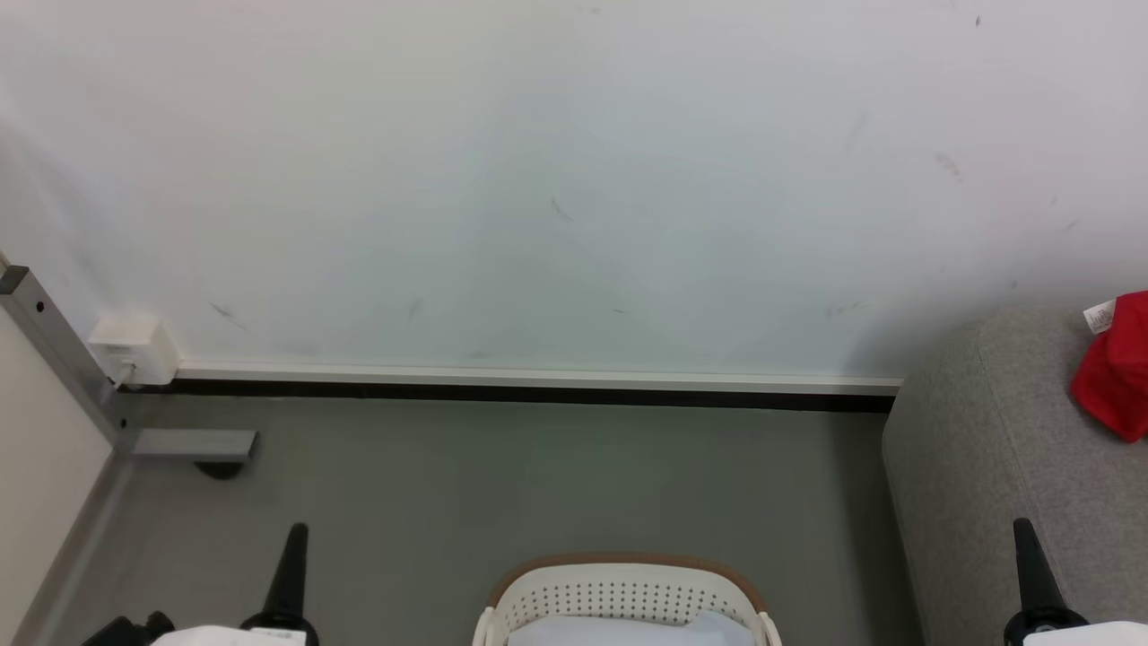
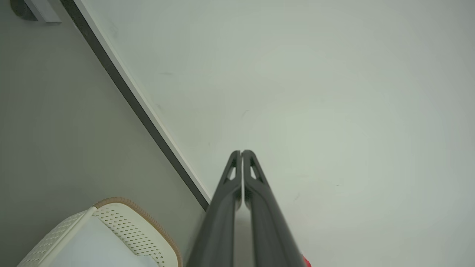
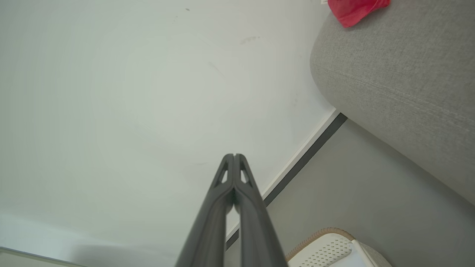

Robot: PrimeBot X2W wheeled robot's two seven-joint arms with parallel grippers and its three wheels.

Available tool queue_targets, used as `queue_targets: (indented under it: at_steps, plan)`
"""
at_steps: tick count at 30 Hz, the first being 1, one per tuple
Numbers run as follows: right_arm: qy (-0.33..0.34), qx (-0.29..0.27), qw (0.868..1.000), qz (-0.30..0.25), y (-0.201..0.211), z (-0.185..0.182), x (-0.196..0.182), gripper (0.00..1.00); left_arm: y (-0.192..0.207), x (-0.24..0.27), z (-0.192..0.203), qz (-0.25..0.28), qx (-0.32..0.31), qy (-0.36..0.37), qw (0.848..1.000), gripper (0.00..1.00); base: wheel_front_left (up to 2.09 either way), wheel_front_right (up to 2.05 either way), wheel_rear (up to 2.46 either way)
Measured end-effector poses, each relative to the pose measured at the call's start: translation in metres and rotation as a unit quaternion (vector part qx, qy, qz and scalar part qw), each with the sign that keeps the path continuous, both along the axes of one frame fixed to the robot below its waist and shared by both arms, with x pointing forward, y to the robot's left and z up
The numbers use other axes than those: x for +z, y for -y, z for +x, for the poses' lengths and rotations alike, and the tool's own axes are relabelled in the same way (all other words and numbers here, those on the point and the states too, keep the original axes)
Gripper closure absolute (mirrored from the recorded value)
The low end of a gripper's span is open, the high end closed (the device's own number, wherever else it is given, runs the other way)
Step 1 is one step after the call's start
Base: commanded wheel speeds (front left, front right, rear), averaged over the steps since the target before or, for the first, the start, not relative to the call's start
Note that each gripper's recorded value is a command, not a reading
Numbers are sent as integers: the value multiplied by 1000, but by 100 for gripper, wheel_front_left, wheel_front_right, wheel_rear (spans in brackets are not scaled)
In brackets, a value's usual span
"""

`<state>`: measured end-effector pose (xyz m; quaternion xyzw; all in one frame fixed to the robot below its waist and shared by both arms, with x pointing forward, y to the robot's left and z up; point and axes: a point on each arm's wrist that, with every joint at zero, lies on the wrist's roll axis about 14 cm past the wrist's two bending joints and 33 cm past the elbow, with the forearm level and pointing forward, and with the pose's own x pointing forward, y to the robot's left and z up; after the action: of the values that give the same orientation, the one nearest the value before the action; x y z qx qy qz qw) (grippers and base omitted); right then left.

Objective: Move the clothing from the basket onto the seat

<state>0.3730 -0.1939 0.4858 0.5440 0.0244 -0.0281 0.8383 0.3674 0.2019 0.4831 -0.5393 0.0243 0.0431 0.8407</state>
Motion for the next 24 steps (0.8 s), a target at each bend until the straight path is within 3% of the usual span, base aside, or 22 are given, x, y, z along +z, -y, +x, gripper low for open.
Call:
queue_targets:
  at_steps: [24]
  plan:
    - [13, 1, 994, 105, 2, 7, 9, 100, 2, 10, 10, -111, -4, 19, 994, 100, 0, 0, 0]
